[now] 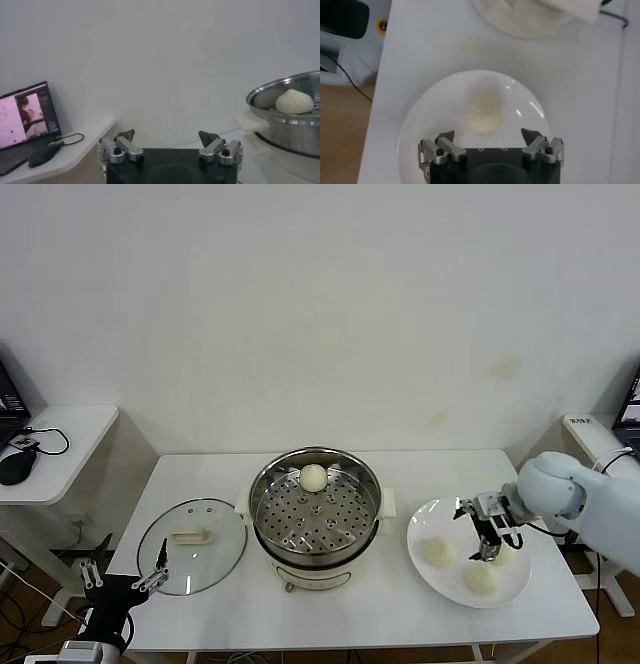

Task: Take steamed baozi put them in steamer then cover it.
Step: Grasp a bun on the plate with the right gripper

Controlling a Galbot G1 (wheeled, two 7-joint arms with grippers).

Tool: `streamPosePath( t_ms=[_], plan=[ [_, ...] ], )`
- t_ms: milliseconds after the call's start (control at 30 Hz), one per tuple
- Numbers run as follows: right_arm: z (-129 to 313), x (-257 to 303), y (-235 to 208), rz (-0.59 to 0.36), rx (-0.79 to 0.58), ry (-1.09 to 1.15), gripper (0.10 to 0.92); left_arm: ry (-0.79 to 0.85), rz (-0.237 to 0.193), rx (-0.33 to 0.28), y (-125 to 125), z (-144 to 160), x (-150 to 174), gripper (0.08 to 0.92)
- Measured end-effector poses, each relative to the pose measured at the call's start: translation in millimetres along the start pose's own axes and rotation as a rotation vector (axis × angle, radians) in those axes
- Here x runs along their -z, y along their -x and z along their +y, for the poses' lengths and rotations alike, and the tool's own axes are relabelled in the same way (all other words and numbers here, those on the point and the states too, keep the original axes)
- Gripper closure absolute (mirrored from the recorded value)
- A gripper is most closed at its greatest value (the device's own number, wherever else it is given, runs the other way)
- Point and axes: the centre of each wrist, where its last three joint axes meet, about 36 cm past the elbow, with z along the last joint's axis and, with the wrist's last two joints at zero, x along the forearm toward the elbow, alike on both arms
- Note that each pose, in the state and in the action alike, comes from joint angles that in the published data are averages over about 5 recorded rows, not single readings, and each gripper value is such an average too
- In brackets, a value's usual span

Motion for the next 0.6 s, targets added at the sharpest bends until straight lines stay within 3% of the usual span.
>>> streamPosePath(
  t_ms=[600],
  plan=[
    [-9.7, 5.3, 73.4, 0.004, 0.014, 0.031, 0.200, 0.009, 0.013, 0.022, 0.0, 6.2, -4.6, 0.177]
  ],
)
